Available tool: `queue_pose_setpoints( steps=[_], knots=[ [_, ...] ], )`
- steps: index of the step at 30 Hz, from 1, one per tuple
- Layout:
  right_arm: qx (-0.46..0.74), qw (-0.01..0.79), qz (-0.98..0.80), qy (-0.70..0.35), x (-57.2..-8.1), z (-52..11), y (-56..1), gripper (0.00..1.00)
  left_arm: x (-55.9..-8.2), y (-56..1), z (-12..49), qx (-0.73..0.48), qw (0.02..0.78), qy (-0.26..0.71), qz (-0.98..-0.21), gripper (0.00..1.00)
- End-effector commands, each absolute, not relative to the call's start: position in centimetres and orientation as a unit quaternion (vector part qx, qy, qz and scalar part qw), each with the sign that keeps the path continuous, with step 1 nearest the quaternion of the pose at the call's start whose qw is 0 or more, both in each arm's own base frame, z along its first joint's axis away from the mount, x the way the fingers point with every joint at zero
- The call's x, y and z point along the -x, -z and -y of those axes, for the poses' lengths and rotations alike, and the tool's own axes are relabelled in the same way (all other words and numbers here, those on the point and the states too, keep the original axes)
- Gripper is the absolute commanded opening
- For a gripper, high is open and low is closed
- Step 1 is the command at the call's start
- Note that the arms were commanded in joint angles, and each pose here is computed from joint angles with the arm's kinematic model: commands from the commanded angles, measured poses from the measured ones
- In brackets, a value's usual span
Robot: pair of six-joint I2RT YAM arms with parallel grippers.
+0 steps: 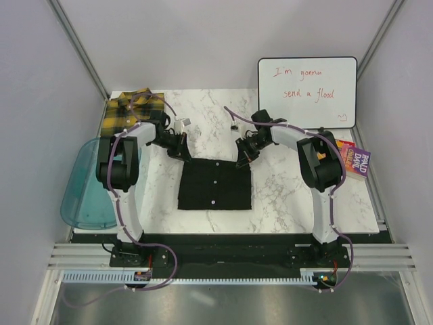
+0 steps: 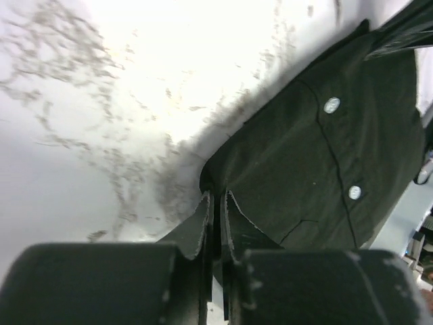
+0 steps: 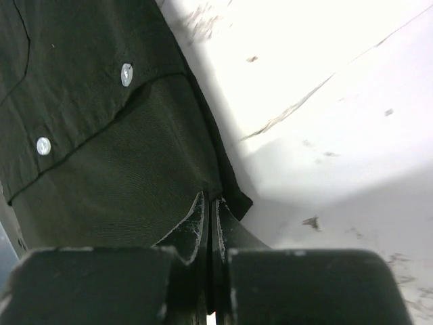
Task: Fold and stack the long sleeve shirts
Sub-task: Fold the shirt
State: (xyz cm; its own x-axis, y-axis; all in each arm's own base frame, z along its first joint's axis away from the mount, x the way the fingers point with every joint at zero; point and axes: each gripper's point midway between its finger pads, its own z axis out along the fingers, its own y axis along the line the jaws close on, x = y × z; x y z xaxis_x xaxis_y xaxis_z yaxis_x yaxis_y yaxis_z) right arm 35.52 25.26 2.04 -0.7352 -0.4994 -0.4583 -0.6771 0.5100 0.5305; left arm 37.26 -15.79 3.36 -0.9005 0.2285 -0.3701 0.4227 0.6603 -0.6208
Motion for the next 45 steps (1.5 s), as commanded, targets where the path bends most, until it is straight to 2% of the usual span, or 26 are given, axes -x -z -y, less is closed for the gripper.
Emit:
queue_pose_setpoints(
  steps=[1,4,7,8,9,10,11,12,13,14,17,19,20,23,24,27,30,36,39,45],
  knots=[
    [0.317,0.170,-0.877,-0.318,-39.4,-24.7,-2.8,0.02,-41.2,-4.1,14.0,-0.167,0.176,0.324,-0.914,0.13],
    [0.306,0.189,-0.872,-0.331,-40.2,-25.0,-5.1,0.15,-42.6,-5.8,13.7,-0.173,0.204,0.329,-0.905,0.27],
    [0.294,0.230,-0.855,-0.360,-41.0,-25.3,-9.2,0.17,-43.3,-8.4,13.5,-0.175,0.237,0.350,-0.889,0.39],
    [0.291,0.242,-0.851,-0.365,-41.0,-25.3,-10.6,0.21,-43.3,-9.1,13.5,-0.178,0.244,0.355,-0.885,0.47],
    [0.291,0.247,-0.848,-0.367,-41.0,-25.4,-11.2,0.40,-43.2,-10.9,13.6,-0.186,0.261,0.369,-0.872,0.51],
    [0.288,0.248,-0.848,-0.369,-40.9,-25.5,-11.5,0.52,-43.0,-11.9,13.7,-0.194,0.271,0.379,-0.863,0.54],
    [0.286,0.248,-0.849,-0.368,-40.7,-25.4,-11.6,0.70,-42.8,-12.6,14.0,-0.204,0.279,0.388,-0.855,0.57],
    [0.284,0.246,-0.851,-0.367,-40.7,-25.2,-11.5,0.80,-42.2,-14.8,14.6,-0.223,0.298,0.403,-0.836,0.59],
    [0.277,0.246,-0.854,-0.366,-40.8,-24.7,-11.4,0.81,-42.0,-15.5,14.8,-0.241,0.309,0.406,-0.826,0.62],
    [0.262,0.240,-0.860,-0.367,-40.6,-24.1,-11.0,0.81,-41.8,-16.3,15.1,-0.254,0.317,0.412,-0.816,0.73],
    [0.189,0.239,-0.871,-0.385,-41.2,-21.5,-11.1,0.77,-41.6,-17.5,16.5,-0.306,0.337,0.406,-0.792,0.75],
    [0.156,0.274,-0.864,-0.392,-42.4,-19.4,-12.3,0.70,-41.6,-16.8,17.5,-0.341,0.337,0.394,-0.784,0.74],
    [0.137,0.265,-0.868,-0.396,-41.5,-18.9,-11.3,0.68,-41.7,-16.9,19.0,-0.367,0.339,0.387,-0.775,0.73],
    [0.115,0.286,-0.870,-0.384,-41.1,-18.1,-11.4,0.54,-42.0,-15.7,22.5,-0.427,0.330,0.372,-0.756,0.70],
    [0.107,0.290,-0.872,-0.381,-41.1,-18.0,-11.3,0.42,-42.0,-15.5,23.4,-0.442,0.326,0.369,-0.749,0.69],
    [0.102,0.307,-0.880,-0.347,-41.8,-17.1,-10.5,0.30,-41.7,-13.5,26.4,-0.492,0.297,0.356,-0.736,0.65],
    [0.105,0.302,-0.886,-0.335,-42.1,-16.9,-9.2,0.27,-41.0,-11.3,28.4,-0.555,0.282,0.330,-0.710,0.64],
    [0.102,0.294,-0.893,-0.325,-42.8,-18.0,-6.6,0.25,-40.4,-8.4,28.9,-0.589,0.243,0.318,-0.703,0.61],
    [0.096,0.291,-0.896,-0.320,-43.2,-18.3,-5.7,0.23,-40.2,-7.0,28.5,-0.605,0.229,0.298,-0.702,0.66],
    [0.090,0.279,-0.900,-0.322,-42.6,-18.6,-4.7,0.21,-39.8,-7.9,30.2,-0.625,0.244,0.321,-0.668,0.69]
  ],
)
